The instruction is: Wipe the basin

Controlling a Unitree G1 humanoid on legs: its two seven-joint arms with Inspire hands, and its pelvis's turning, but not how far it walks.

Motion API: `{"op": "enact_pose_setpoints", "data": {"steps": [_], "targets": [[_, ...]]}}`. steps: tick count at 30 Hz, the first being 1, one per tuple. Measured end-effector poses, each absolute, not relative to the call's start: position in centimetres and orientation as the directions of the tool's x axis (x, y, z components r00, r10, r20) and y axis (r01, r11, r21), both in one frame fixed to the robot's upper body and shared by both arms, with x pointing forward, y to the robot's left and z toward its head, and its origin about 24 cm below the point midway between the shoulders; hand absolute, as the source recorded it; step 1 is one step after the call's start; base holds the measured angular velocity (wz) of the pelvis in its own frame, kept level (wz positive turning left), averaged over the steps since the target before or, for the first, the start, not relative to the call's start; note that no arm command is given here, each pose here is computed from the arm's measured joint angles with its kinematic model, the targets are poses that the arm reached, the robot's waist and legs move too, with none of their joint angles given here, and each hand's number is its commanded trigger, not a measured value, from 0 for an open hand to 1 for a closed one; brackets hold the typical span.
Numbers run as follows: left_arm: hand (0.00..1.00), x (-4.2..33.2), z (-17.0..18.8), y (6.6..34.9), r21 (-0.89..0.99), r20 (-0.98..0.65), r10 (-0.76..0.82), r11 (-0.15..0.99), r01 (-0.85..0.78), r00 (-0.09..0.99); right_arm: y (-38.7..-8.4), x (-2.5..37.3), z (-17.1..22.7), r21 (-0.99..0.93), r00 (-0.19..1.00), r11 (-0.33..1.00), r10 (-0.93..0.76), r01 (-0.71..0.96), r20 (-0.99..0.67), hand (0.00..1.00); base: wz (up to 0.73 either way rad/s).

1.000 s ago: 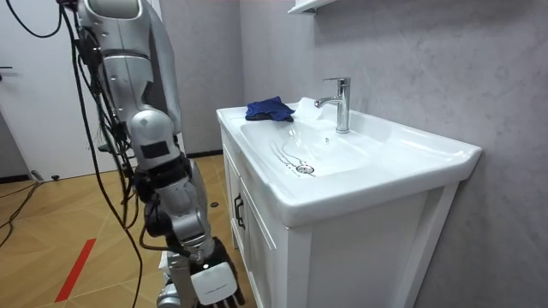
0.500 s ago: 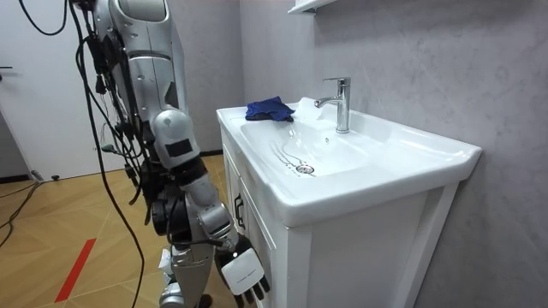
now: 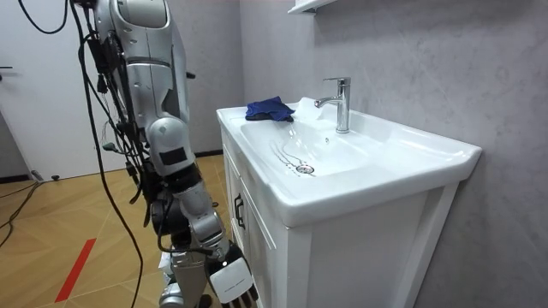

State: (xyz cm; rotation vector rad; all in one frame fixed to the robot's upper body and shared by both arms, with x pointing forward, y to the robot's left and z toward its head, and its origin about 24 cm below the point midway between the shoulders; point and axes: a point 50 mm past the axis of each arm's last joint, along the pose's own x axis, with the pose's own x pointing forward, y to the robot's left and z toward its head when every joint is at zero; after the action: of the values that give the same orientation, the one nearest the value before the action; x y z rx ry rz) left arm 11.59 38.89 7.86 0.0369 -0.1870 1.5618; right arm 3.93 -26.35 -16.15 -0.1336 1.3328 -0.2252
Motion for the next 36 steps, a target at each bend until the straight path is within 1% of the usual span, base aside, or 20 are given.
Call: {"op": "enact_pose_setpoints", "data": {"steps": [4, 6, 8, 9, 11, 15, 17, 20, 24, 28, 32, 36], "targets": [[0.00, 12.5, 9.9, 38.2, -0.118, 0.242, 0.970, 0.060, -0.991, 0.030, -26.0, 3.7, -16.3, -0.213, 0.219, 0.972, -0.230, 0.098, -0.948, 0.00, 0.01], [0.00, 12.9, 10.2, 38.0, -0.092, 0.283, 0.958, 0.082, -0.992, 0.053, -25.9, 3.8, -16.3, -0.208, 0.223, 0.973, -0.226, 0.101, -0.948, 0.00, 0.03], [0.00, 13.7, 10.7, 37.2, 0.000, 0.370, 0.921, 0.131, -0.991, 0.121, -25.7, 3.6, -16.4, -0.194, 0.224, 0.974, -0.216, 0.115, -0.950, 0.00, -0.06], [0.00, 13.9, 10.8, 37.0, 0.017, 0.386, 0.912, 0.145, -0.989, 0.140, -25.7, 3.5, -16.4, -0.192, 0.223, 0.974, -0.215, 0.122, -0.951, 0.00, 0.00], [0.00, 14.7, 10.7, 36.2, 0.065, 0.407, 0.889, 0.202, -0.977, 0.210, -25.7, 3.5, -16.4, -0.179, 0.225, 0.974, -0.208, 0.141, -0.952, 0.00, -0.02], [0.00, 15.9, 10.3, 35.0, 0.140, 0.430, 0.850, 0.271, -0.952, 0.305, -25.7, 3.7, -16.4, -0.175, 0.233, 0.973, -0.207, 0.150, -0.950, 0.00, -0.16], [0.00, 16.7, 10.1, 34.0, 0.211, 0.453, 0.808, 0.314, -0.926, 0.377, -25.7, 4.0, -16.3, -0.170, 0.247, 0.974, -0.203, 0.150, -0.948, 0.00, -0.06], [0.00, 17.6, 9.9, 32.7, 0.325, 0.502, 0.732, 0.334, -0.885, 0.460, -25.7, 4.1, -16.3, -0.159, 0.253, 0.975, -0.194, 0.153, -0.948, 0.00, -0.05], [0.00, 18.3, 9.5, 31.4, 0.393, 0.511, 0.677, 0.363, -0.845, 0.529, -25.8, 4.0, -16.4, -0.140, 0.245, 0.973, -0.183, 0.183, -0.952, 0.00, -0.10], [0.00, 19.0, 8.7, 30.1, 0.416, 0.477, 0.647, 0.430, -0.801, 0.595, -25.8, 3.6, -16.4, -0.126, 0.240, 0.965, -0.182, 0.232, -0.954, 0.00, -0.13], [0.00, 19.7, 8.1, 28.4, 0.498, 0.473, 0.564, 0.462, -0.734, 0.676, -25.8, 2.8, -16.4, -0.129, 0.228, 0.958, -0.189, 0.254, -0.955, 0.00, -0.16], [0.00, 20.0, 7.6, 27.7, 0.526, 0.455, 0.537, 0.482, -0.701, 0.710, -25.9, 2.2, -16.4, -0.136, 0.213, 0.959, -0.192, 0.250, -0.958, 0.00, -0.07]]}}
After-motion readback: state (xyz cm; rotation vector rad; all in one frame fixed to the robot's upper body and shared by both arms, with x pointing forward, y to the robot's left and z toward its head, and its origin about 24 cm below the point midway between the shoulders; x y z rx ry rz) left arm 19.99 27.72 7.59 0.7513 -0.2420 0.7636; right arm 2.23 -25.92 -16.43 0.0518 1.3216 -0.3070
